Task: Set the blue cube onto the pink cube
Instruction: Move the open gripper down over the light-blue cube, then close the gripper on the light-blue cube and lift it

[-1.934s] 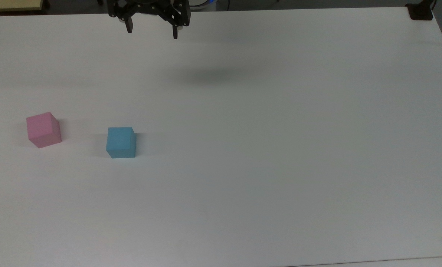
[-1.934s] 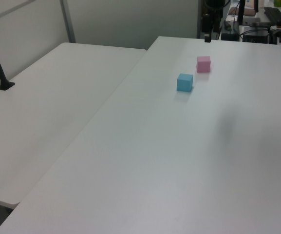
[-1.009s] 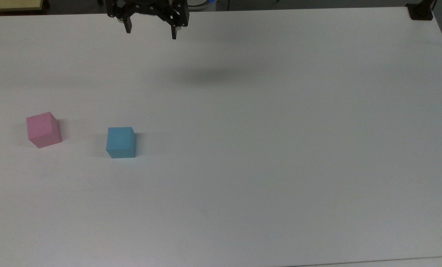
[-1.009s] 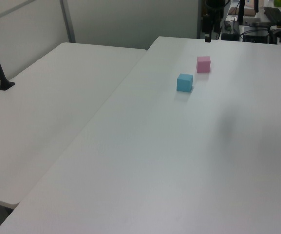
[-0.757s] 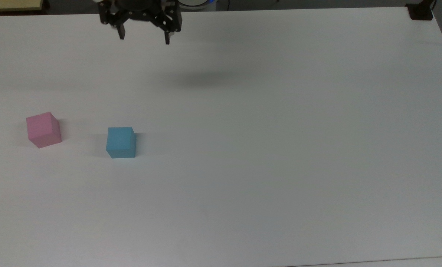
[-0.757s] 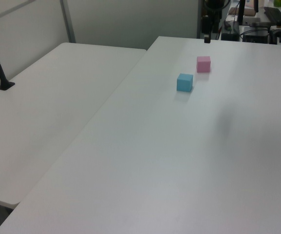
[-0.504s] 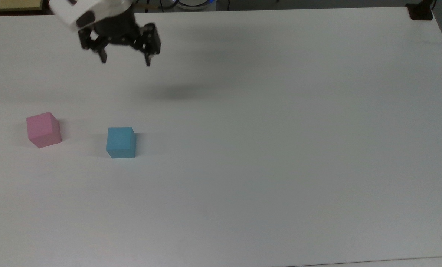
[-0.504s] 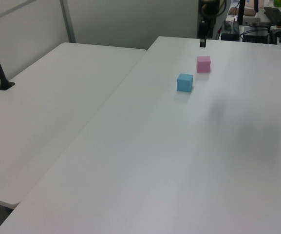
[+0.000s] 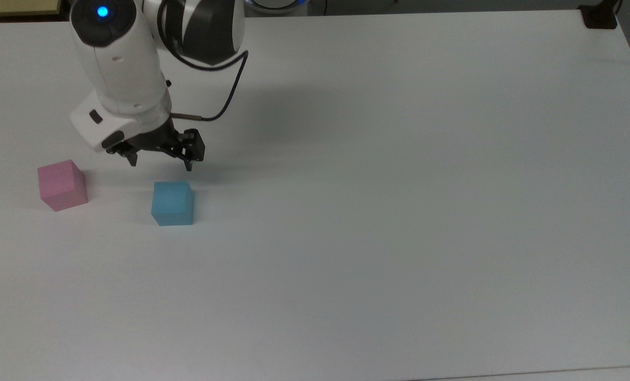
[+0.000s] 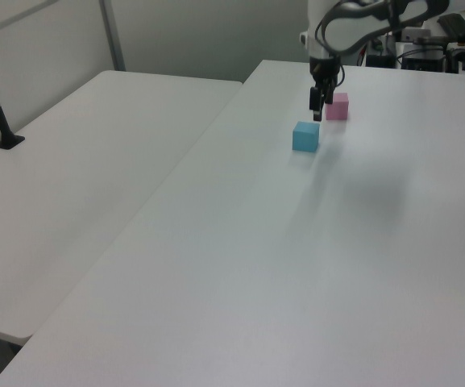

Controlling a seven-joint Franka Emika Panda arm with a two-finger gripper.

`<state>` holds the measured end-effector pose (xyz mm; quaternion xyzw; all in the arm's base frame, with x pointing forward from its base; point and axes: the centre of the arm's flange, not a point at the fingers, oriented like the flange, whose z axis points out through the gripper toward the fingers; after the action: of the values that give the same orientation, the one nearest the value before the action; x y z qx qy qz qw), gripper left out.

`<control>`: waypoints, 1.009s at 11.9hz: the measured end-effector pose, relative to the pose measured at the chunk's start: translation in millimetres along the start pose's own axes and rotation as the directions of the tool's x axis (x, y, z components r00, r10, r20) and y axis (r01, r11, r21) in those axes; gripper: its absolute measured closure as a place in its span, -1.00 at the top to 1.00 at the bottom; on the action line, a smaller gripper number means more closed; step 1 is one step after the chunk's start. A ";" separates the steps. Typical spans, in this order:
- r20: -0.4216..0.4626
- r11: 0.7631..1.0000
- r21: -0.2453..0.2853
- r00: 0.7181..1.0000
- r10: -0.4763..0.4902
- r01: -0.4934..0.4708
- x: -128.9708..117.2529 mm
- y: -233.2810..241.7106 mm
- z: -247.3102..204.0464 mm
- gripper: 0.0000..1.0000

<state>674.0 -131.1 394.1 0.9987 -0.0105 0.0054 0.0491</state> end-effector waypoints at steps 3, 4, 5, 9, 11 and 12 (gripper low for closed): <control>0.015 1.000 0.000 1.000 -0.011 0.011 7.3 -7.6 31.6 1.00; -0.011 1.000 -0.004 1.000 -0.008 0.008 13.3 -12.6 41.4 1.00; -0.025 1.000 -0.007 1.000 -0.002 0.002 17.4 -15.4 50.5 1.00; -0.028 1.000 -0.008 1.000 0.009 -0.009 21.1 -15.7 60.1 0.71; -0.047 1.000 -0.012 0.999 0.019 -0.019 24.3 -8.4 51.7 0.15; -0.070 0.999 -0.017 0.997 0.026 -0.028 26.8 4.7 40.6 0.15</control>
<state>701.1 -140.3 354.5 0.9972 -0.0223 0.0407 0.0581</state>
